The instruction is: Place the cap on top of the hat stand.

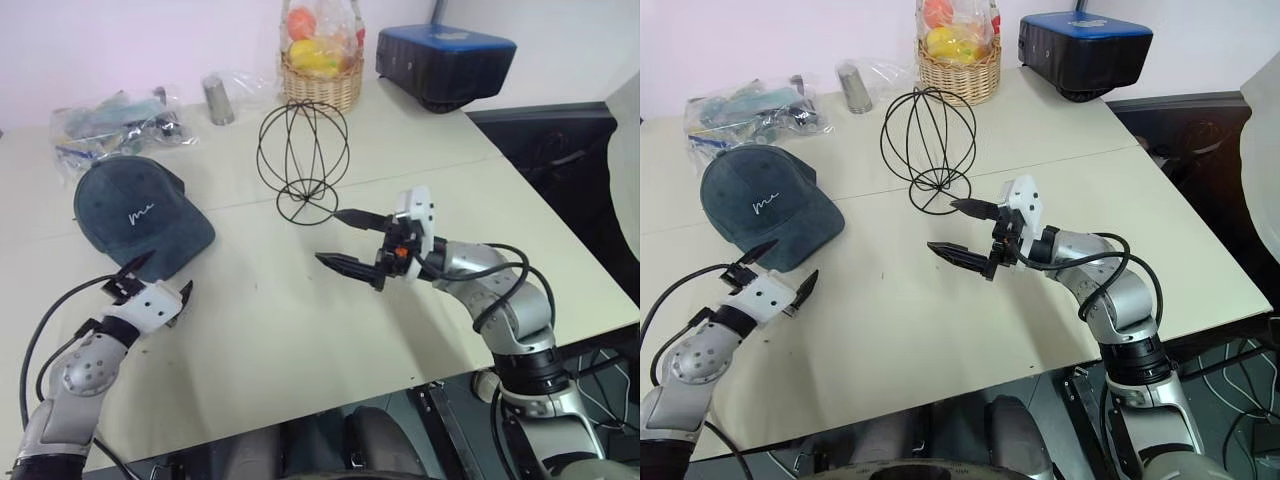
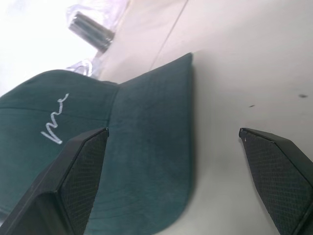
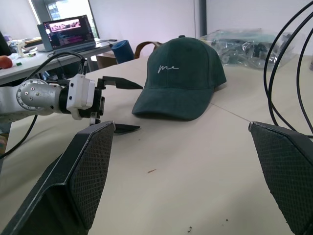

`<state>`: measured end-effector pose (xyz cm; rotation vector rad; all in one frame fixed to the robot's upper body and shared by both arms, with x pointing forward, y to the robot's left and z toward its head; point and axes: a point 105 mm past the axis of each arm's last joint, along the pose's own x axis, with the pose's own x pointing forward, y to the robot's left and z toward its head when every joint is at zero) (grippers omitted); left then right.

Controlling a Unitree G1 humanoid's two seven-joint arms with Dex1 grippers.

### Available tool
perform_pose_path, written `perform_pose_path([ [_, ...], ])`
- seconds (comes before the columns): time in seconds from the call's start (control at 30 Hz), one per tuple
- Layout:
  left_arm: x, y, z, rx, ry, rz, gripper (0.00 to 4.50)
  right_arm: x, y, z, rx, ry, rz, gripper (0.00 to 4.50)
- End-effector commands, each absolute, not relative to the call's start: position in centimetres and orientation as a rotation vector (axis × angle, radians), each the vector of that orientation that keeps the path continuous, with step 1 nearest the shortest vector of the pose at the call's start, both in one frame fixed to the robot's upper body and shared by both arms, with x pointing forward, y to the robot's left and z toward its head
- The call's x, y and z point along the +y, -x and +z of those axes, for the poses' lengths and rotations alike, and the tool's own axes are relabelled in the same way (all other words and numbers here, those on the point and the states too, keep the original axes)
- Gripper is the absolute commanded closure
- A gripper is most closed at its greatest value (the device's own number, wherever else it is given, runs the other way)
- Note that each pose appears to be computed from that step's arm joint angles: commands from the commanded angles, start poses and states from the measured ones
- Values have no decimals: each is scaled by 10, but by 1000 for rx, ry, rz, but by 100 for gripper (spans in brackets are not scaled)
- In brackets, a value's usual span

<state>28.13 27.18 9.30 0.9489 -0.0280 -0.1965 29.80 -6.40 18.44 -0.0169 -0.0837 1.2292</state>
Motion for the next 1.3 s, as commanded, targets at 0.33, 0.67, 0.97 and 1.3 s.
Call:
perform_pose_path([
  [0.33,301,-280,76,56,-1041,-73,0,-65,-298,193,-139,37,1220,2],
  [0.67,317,-256,70,122,-1036,-36,0,-68,-301,193,-136,43,1212,2],
  [0.97,321,-256,76,131,-1024,24,0,-68,-303,193,-139,48,1217,2],
  [1.3,309,-269,70,117,-987,-23,0,-69,-303,194,-144,54,1210,2],
])
